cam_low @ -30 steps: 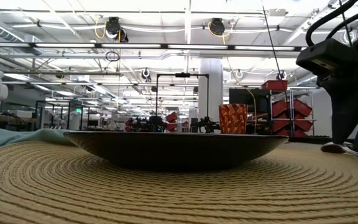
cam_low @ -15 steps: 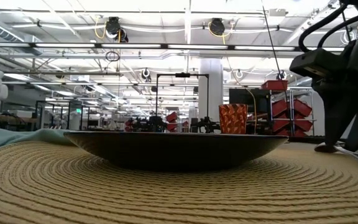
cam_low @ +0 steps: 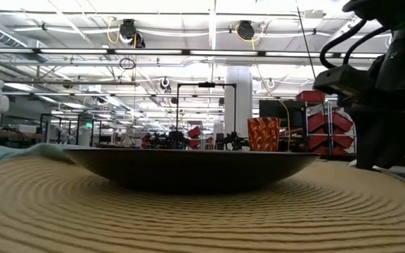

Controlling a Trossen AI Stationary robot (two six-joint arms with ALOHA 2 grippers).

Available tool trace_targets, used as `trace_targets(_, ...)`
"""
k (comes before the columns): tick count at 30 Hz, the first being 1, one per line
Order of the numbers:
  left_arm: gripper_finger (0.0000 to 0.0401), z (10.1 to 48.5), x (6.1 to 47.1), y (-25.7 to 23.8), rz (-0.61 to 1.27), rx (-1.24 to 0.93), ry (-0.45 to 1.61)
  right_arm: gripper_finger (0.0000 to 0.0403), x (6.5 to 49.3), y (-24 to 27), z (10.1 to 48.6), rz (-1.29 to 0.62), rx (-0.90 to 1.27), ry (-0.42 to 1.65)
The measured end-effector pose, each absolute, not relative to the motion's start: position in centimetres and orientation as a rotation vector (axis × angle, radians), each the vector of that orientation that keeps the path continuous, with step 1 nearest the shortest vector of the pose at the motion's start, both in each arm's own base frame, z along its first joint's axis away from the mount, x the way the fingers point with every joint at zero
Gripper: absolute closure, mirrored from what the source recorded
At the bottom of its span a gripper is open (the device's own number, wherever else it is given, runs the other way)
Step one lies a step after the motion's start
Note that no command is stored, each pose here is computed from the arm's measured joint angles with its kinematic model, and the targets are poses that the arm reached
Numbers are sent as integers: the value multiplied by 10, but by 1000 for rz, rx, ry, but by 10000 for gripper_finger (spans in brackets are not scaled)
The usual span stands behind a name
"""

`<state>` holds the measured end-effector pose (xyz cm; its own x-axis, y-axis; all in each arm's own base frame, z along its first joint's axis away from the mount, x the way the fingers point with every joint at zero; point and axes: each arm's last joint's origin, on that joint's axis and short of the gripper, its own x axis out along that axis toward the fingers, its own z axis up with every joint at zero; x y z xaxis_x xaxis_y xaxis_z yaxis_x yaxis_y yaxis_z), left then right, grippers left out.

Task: Set table place
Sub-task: Move the silver spoon to the right side of the brown mat

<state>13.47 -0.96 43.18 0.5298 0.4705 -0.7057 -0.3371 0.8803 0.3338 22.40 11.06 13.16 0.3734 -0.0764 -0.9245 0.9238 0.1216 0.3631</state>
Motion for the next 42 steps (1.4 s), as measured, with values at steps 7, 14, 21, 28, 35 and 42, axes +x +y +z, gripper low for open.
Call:
trace_targets(7, 345, 432, 135, -10, 467, 155, 898, 396, 225, 111, 132, -873, 1195, 910)
trace_targets(14, 345, 432, 135, -10, 466, 154, 898, 401, 225, 111, 133, -852, 1162, 923)
trace_targets(21, 345, 432, 135, -10, 466, 154, 898, 402, 216, 111, 140, -869, 1101, 927)
trace_targets(28, 345, 432, 135, -10, 466, 154, 897, 403, 212, 113, 172, -968, 1009, 1002)
trace_targets(35, 345, 429, 135, -10, 457, 153, 910, 403, 202, 112, 179, -1081, 1002, 1211)
trace_targets(42, 345, 420, 139, -12, 445, 161, 952, 403, 193, 109, 177, -1193, 975, 1315)
